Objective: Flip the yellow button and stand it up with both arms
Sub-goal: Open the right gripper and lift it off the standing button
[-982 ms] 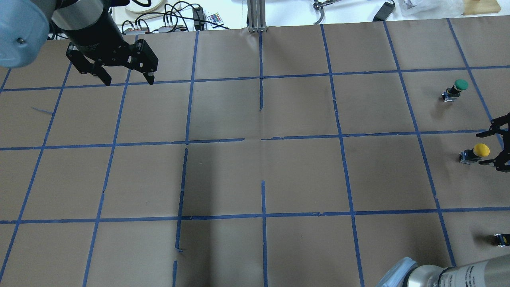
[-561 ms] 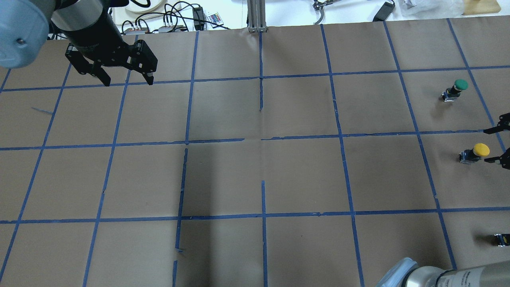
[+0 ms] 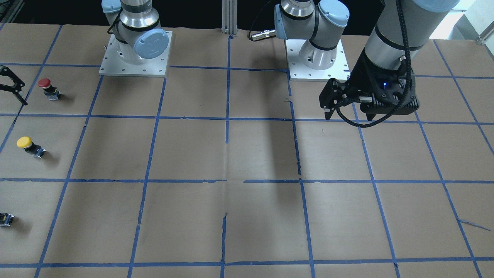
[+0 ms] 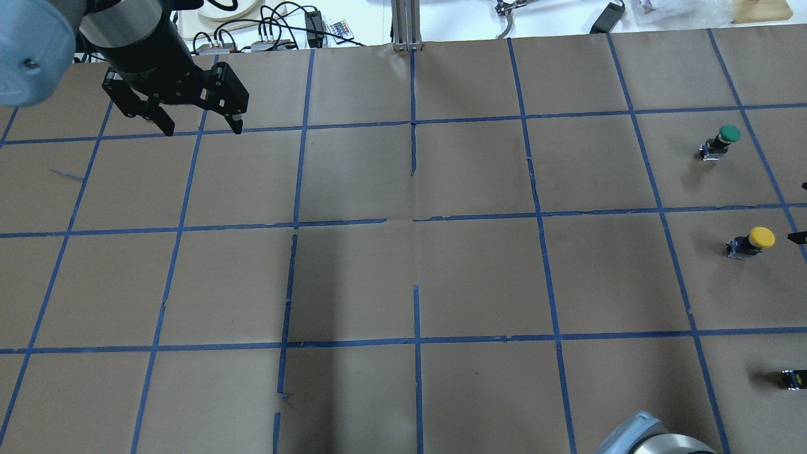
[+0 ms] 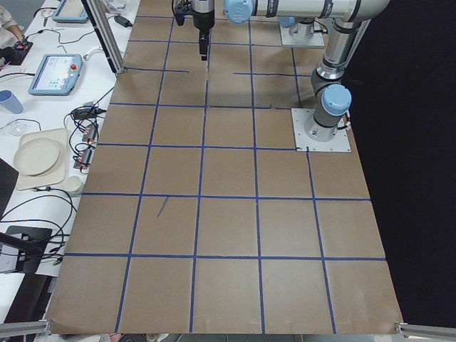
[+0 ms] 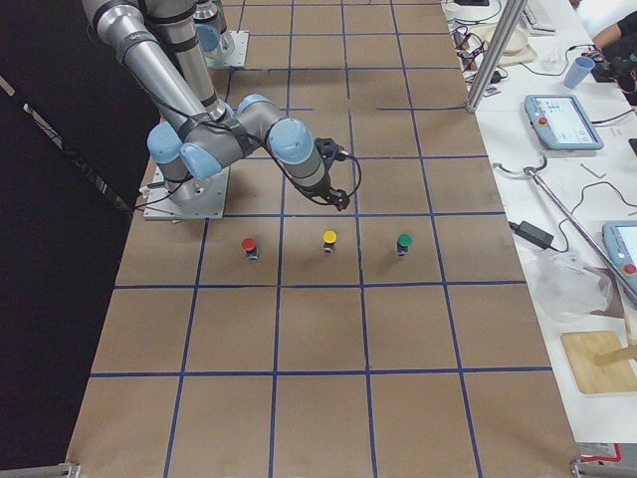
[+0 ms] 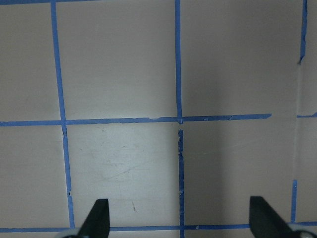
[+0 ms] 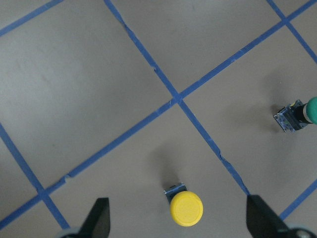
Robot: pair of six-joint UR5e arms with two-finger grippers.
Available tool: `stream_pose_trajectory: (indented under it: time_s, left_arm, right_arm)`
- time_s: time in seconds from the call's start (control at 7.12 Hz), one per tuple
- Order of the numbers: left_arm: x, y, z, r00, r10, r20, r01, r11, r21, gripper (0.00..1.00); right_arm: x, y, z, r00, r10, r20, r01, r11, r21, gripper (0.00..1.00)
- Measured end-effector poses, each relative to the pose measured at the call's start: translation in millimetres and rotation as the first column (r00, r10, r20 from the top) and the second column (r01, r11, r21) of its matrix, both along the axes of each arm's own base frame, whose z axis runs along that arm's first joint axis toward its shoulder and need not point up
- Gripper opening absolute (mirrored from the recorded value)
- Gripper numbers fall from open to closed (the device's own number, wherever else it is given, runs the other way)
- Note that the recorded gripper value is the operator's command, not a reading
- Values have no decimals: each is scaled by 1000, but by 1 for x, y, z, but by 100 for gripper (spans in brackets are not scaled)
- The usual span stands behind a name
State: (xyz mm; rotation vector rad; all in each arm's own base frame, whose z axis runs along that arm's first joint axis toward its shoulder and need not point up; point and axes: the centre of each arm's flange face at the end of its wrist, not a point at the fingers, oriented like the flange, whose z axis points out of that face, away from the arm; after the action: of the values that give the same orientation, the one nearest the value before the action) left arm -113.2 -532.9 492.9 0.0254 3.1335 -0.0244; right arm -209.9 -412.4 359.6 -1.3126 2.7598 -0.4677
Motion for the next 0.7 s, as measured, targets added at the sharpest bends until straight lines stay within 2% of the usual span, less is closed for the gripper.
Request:
stream_pose_trajectory:
  time_s: [0.14, 0.28, 0.42, 0.56, 0.7]
  left_arm:
    - [0, 0, -1, 1000, 0, 0, 0, 1000, 1, 100]
    - [1, -1, -1, 1000, 1, 1, -1, 1000, 0, 100]
    - [1, -2, -1, 1000, 2, 2, -2, 1000, -2, 100]
    - [2, -2, -1, 1000, 2, 2, -2, 1000, 1, 100]
    - [2, -1, -3, 1000, 2, 3, -2, 1000, 6, 100]
  right_arm:
    - [27, -11, 9, 990, -143, -8, 143, 988, 59, 100]
    - [57, -25, 22, 961, -273, -40, 276, 956, 98, 100]
    - [91, -39, 36, 910, -408, -74, 414, 902, 122, 100]
    - [126, -46, 42, 834, -544, -88, 551, 820, 157, 100]
    - [163, -49, 49, 739, -667, -96, 670, 712, 208, 100]
